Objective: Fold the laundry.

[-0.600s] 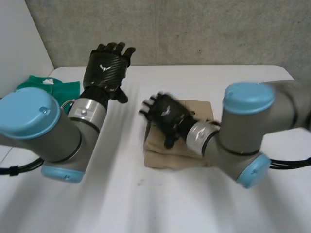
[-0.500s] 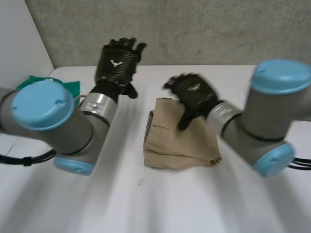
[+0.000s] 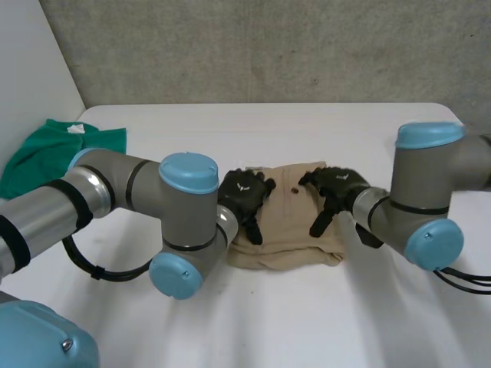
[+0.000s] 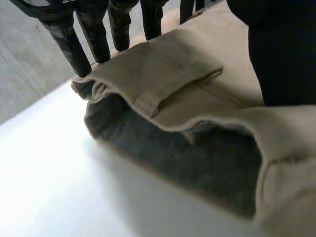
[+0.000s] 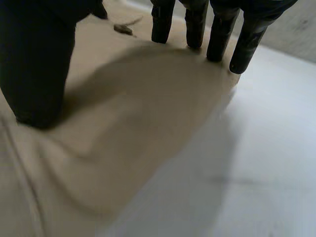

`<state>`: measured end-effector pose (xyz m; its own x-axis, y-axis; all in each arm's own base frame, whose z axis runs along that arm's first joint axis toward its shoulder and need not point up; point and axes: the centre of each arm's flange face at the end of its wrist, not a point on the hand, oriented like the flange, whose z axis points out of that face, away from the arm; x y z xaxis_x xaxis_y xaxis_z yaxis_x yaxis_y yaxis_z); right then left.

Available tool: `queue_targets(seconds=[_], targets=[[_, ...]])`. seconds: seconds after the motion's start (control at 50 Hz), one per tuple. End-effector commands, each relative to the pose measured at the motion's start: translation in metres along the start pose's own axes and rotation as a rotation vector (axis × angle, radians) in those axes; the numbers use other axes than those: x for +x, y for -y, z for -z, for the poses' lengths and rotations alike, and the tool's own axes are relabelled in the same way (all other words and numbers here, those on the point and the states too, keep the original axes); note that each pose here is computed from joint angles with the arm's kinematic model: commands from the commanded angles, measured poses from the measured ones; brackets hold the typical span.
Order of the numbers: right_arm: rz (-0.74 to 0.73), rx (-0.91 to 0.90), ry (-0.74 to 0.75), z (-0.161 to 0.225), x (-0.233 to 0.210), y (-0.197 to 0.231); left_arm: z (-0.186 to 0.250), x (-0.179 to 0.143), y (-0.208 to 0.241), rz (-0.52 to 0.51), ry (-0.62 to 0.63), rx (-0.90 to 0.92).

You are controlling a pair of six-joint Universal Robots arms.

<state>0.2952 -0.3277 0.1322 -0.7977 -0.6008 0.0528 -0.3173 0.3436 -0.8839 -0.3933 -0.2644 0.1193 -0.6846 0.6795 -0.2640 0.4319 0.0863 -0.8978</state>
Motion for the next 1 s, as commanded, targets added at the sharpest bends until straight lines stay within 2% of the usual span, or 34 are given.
queue_targets(seconds=[0.02, 0.16, 0.26, 0.36, 0.46, 0.54, 0.66, 0.84, 1.0], targets=[[0.171, -0.048, -0.078, -0.002, 0.007, -0.009, 0.006, -0.001, -0.001, -0.076, -0.004, -0.029], [0.213, 0.105, -0.148, 0.023, 0.011, 0.027, 0.032, -0.017, 0.06, -0.052, 0.033, 0.114], [0.233, 0.215, -0.164, 0.06, -0.001, 0.042, 0.053, -0.027, 0.097, -0.017, 0.005, 0.217], [0.252, 0.225, -0.104, 0.086, -0.031, 0.024, 0.08, -0.036, 0.125, 0.03, -0.096, 0.296], [0.244, 0.18, -0.063, 0.091, -0.045, -0.005, 0.106, -0.048, 0.147, 0.074, -0.178, 0.333], [0.247, 0.168, -0.04, 0.09, -0.054, -0.022, 0.114, -0.05, 0.151, 0.077, -0.223, 0.333], [0.27, 0.151, -0.026, 0.068, -0.061, -0.049, 0.117, -0.05, 0.153, 0.075, -0.239, 0.34], [0.282, 0.244, -0.041, 0.045, -0.06, -0.044, 0.117, -0.045, 0.148, 0.077, -0.251, 0.322], [0.305, 0.251, -0.058, 0.023, -0.056, -0.043, 0.119, -0.039, 0.148, 0.076, -0.268, 0.319]])
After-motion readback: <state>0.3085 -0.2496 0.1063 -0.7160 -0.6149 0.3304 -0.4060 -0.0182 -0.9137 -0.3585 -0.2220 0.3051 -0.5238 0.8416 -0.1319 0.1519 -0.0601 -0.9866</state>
